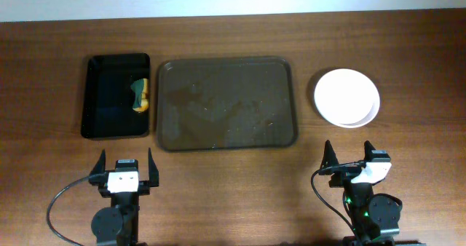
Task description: Clean dirty plates on tray and stack at the side
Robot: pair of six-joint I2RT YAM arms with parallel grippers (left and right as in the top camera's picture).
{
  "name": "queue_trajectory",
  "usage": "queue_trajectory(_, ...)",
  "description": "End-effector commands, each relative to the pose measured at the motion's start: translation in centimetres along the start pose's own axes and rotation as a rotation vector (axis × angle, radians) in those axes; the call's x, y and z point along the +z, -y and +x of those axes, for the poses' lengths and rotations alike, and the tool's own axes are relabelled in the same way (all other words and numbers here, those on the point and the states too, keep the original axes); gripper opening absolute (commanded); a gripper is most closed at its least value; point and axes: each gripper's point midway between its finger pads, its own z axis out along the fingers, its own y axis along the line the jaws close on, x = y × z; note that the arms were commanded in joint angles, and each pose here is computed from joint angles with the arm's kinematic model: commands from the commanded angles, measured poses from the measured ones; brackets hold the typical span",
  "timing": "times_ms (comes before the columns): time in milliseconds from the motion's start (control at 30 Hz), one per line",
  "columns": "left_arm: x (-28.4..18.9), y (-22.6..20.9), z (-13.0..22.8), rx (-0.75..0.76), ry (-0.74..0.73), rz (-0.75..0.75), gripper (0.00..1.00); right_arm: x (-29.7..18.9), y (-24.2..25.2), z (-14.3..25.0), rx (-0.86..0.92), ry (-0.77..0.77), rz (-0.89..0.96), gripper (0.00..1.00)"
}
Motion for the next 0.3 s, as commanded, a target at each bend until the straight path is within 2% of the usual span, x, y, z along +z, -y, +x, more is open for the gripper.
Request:
queue_trajectory(0, 0.0, 0.16, 0.15, 0.02, 0.003, 0.005, 0.99, 0.02, 0.01, 0.35, 0.006, -0.006, 0.002, 0.98)
queue_trajectory(267, 0.0, 0.16, 0.15, 0.02, 0.003, 0.005, 0.99, 0.02, 0.01, 0.35, 0.006, -0.006, 0.002, 0.98)
